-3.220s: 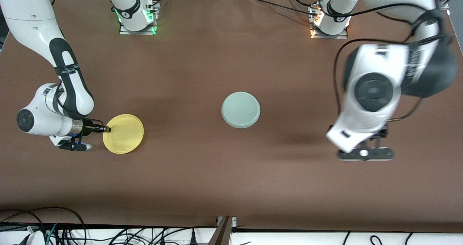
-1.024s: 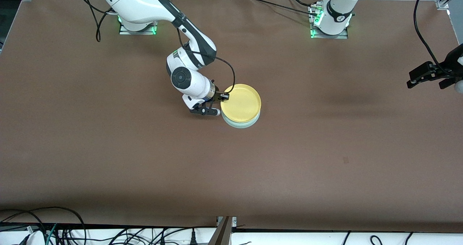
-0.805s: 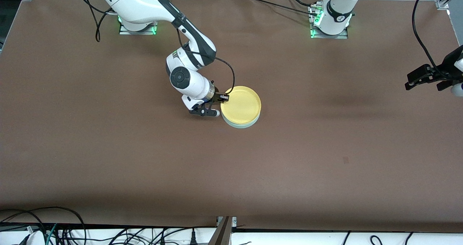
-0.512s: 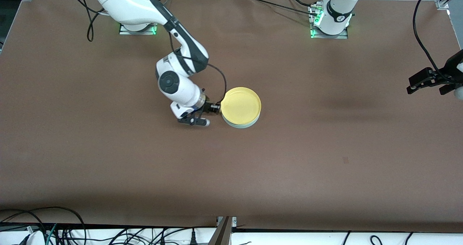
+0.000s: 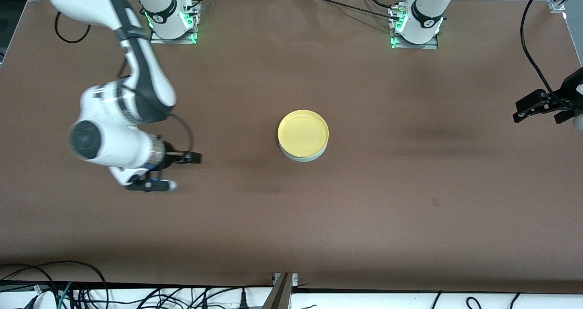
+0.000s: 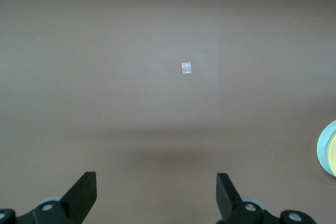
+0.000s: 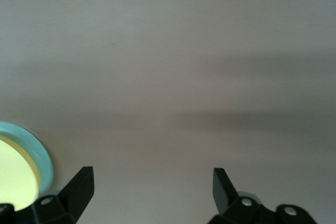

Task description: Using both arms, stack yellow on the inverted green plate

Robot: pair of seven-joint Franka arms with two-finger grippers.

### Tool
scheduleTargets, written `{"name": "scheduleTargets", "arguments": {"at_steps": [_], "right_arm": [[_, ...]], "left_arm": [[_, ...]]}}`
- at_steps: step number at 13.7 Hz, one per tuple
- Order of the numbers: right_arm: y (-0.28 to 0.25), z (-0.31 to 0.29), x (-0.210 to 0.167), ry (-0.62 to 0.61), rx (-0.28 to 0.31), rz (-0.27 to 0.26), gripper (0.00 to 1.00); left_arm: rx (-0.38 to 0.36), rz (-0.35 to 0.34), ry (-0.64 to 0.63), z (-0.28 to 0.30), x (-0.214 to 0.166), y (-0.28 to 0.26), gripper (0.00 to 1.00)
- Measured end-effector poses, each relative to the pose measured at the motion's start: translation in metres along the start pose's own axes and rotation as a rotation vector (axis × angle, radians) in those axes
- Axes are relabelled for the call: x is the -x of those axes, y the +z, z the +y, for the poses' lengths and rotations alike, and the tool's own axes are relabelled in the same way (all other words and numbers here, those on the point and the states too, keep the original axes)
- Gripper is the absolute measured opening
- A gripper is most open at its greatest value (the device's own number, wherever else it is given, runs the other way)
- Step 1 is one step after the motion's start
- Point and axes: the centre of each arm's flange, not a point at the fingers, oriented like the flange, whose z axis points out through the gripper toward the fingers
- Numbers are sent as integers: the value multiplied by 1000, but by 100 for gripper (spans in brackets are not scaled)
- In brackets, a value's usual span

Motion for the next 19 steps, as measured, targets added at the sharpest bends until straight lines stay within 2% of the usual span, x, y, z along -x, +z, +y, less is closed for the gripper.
{"name": "scheduleTargets", "arguments": {"at_steps": [1, 3, 5, 8, 11, 13, 16, 19], "right_arm": [[-15, 28, -1, -19, 11, -16, 100], [-54, 75, 5, -39, 83, -2, 100], [-91, 86, 23, -41, 122, 2, 100], [-143, 93, 56, -27, 133, 7, 100], [-187, 108, 87, 0, 124, 43, 100], [-206, 114, 107, 10, 127, 61, 100], [-239, 116, 135, 12, 137, 118, 100], [-252, 115, 151, 8, 134, 138, 100]], "left_arm": [[0, -4, 0, 0, 0, 1, 100], [0, -9, -1, -1, 1, 1, 100], [0, -10, -1, -1, 1, 2, 100], [0, -10, -3, -1, 1, 2, 100], [0, -10, -3, -2, 1, 1, 100], [0, -10, -3, -2, 0, 1, 100], [0, -10, -3, -2, 0, 1, 100], [0, -10, -3, -2, 0, 1, 100]]}}
